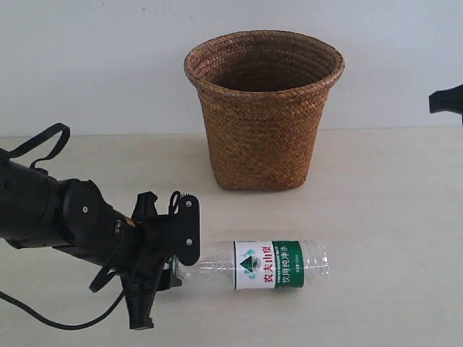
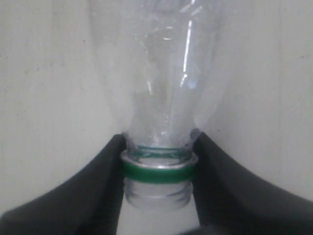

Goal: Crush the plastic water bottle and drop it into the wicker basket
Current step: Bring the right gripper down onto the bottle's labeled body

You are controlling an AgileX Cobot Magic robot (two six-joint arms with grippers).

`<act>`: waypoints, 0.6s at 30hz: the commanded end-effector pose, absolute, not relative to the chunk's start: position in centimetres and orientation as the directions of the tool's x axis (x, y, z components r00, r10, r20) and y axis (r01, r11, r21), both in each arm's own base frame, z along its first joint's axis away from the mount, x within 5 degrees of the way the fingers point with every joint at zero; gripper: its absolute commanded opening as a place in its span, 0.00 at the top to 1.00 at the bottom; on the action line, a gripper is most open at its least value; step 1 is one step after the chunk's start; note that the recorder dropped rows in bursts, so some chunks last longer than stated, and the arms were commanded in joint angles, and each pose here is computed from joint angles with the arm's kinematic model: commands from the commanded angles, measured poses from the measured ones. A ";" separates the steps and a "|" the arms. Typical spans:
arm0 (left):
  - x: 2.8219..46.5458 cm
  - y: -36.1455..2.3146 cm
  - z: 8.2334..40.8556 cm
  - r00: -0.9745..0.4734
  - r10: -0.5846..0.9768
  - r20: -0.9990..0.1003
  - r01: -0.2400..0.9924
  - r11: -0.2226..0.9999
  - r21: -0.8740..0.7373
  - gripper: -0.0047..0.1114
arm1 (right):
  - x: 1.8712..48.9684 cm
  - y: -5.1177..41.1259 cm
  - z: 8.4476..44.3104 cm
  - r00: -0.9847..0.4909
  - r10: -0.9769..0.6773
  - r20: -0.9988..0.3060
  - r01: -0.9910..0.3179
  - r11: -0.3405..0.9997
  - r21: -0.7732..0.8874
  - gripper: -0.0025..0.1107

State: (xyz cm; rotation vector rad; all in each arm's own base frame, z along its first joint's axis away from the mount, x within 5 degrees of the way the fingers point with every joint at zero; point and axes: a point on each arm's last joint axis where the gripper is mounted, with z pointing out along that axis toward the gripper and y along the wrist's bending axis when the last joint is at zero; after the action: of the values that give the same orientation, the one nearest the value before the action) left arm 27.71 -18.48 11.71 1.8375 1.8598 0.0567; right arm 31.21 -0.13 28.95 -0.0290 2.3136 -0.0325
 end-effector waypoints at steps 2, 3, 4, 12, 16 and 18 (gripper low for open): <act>27.7 -18.8 11.9 0.098 0.943 -0.319 0.911 0.044 0.410 0.93 | 31.6 1.3 28.7 -0.871 -0.141 -0.471 -0.191 0.980 0.059 0.98; 27.7 -18.8 11.9 0.098 0.943 -0.319 0.911 0.044 0.410 0.93 | 31.4 1.6 28.7 -0.883 -0.160 -0.441 -0.222 0.971 0.092 0.98; 27.7 -18.8 11.9 0.098 0.943 -0.319 0.911 0.044 0.410 0.93 | 31.2 2.2 28.8 -0.886 -0.180 -0.428 -0.263 0.954 0.143 0.98; 27.7 -18.8 11.9 0.098 0.943 -0.319 0.912 0.043 0.408 0.93 | 29.6 9.2 28.2 -0.811 -0.430 -0.396 -0.544 0.804 0.242 0.98; 27.7 -18.8 11.9 0.098 0.943 -0.319 0.912 0.043 0.408 0.93 | 29.0 13.2 27.0 -0.740 -0.555 -0.379 -0.652 0.730 0.205 0.98; 27.7 -18.8 11.9 0.098 0.943 -0.319 0.912 0.043 0.408 0.93 | 28.9 14.8 26.0 -0.708 -0.605 -0.364 -0.687 0.709 0.160 0.98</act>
State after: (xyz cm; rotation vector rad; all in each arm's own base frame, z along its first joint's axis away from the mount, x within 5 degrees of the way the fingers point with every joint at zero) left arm 27.80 -18.48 11.75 1.8608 1.8257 0.0772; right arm 28.95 12.92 26.89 -0.9162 2.6607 0.4895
